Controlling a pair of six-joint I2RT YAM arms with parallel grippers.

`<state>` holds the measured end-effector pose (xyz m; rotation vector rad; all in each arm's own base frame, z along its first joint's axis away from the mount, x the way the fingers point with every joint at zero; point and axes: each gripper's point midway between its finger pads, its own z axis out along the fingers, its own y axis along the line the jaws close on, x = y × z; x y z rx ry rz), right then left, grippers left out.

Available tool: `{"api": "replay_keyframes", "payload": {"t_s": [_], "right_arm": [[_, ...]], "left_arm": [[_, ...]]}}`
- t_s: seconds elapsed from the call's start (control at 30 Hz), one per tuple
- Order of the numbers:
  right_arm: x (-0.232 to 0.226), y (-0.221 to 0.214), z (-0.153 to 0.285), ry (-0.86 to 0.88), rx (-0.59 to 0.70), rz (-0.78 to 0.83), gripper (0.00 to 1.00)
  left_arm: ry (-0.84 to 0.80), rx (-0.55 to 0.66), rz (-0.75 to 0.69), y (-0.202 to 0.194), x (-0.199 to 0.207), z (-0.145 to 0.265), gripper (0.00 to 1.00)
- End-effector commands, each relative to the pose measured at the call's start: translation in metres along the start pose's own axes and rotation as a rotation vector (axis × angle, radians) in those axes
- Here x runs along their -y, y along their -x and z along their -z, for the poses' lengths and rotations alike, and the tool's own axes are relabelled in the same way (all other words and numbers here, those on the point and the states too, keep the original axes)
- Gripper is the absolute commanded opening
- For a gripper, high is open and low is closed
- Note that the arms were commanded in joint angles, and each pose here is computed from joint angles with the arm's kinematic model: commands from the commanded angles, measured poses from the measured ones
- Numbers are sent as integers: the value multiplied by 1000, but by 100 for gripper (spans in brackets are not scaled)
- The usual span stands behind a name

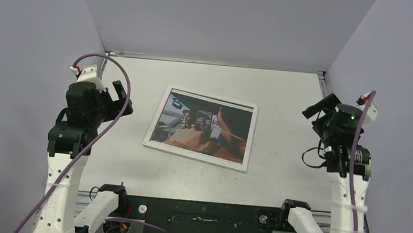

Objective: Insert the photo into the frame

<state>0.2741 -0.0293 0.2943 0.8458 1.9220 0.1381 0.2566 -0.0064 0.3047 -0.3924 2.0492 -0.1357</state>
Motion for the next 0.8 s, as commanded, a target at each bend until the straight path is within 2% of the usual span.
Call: {"api": "replay_keyframes", "payload": {"t_s": [0.0, 0.27, 0.4, 0.77], "right_arm": [[49, 13, 51, -177, 123, -39, 100], [76, 29, 114, -215, 245, -63, 100], [77, 29, 126, -203, 245, -63, 100], [79, 21, 133, -174, 241, -84, 100]], "left_arm": [[30, 15, 11, -3, -4, 14, 97], [59, 79, 1, 5, -12, 48, 97], [105, 91, -19, 8, -22, 65, 97], [63, 82, -67, 5, -19, 81, 97]]}}
